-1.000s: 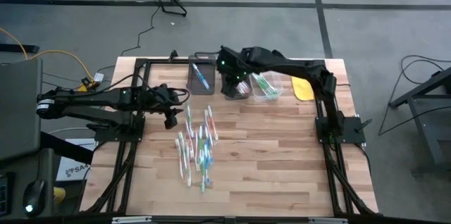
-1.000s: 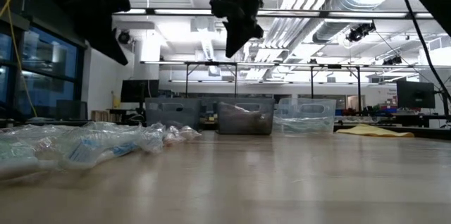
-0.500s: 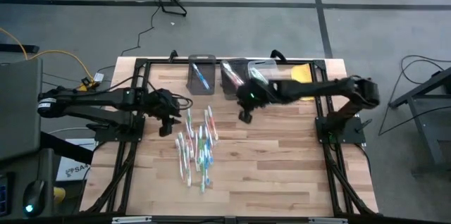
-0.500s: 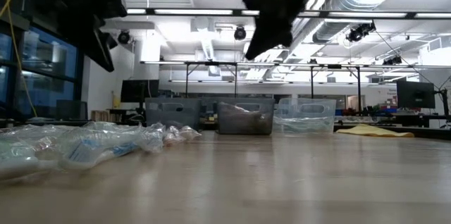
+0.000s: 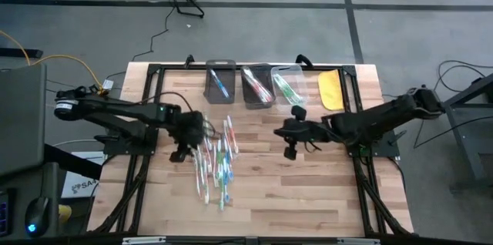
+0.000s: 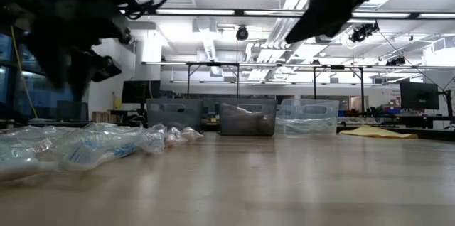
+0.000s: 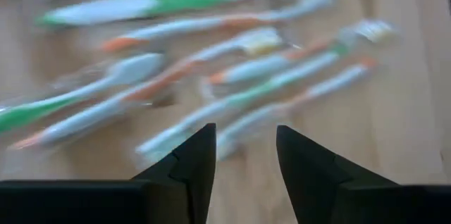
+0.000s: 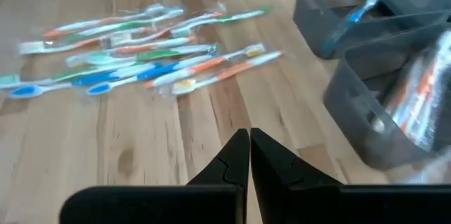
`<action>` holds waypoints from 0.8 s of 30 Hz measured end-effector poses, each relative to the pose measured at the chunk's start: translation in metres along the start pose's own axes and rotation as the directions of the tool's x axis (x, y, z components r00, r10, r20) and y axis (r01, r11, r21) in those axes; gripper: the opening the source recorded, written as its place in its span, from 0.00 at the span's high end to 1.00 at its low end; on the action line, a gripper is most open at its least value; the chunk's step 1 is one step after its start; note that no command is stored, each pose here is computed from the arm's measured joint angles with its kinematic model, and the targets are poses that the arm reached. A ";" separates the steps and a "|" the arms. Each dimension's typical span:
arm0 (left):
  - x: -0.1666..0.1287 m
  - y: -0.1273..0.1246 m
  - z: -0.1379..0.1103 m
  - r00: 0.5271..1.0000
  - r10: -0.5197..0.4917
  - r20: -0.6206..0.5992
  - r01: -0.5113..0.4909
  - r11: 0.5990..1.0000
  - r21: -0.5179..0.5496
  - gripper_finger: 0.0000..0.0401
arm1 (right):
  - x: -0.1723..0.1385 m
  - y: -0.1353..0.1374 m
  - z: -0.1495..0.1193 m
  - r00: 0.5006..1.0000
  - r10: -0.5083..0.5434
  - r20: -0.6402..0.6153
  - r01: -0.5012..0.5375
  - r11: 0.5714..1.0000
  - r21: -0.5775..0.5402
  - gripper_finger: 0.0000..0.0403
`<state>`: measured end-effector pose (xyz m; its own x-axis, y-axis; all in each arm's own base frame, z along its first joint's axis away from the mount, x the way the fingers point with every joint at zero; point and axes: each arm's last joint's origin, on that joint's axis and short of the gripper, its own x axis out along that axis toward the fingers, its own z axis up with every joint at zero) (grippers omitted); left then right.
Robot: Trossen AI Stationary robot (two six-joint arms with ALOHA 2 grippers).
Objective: Pick & Place Toothbrushes
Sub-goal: Put the orange toothbrush into the right black bin
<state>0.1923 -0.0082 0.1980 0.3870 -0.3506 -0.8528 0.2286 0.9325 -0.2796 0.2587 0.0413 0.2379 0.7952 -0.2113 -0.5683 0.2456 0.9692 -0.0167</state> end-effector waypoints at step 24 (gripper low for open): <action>0.044 -0.055 -0.003 0.974 0.181 -0.135 -0.098 0.878 0.469 0.63 | -0.004 0.006 -0.004 0.999 0.032 0.042 -0.032 0.999 0.013 0.98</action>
<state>0.1944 -0.0752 0.1744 0.2980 -0.1608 -0.9409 0.5816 0.8122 0.0453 0.2547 0.0481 0.2368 0.8252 -0.1854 -0.5336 0.2267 0.9739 0.0121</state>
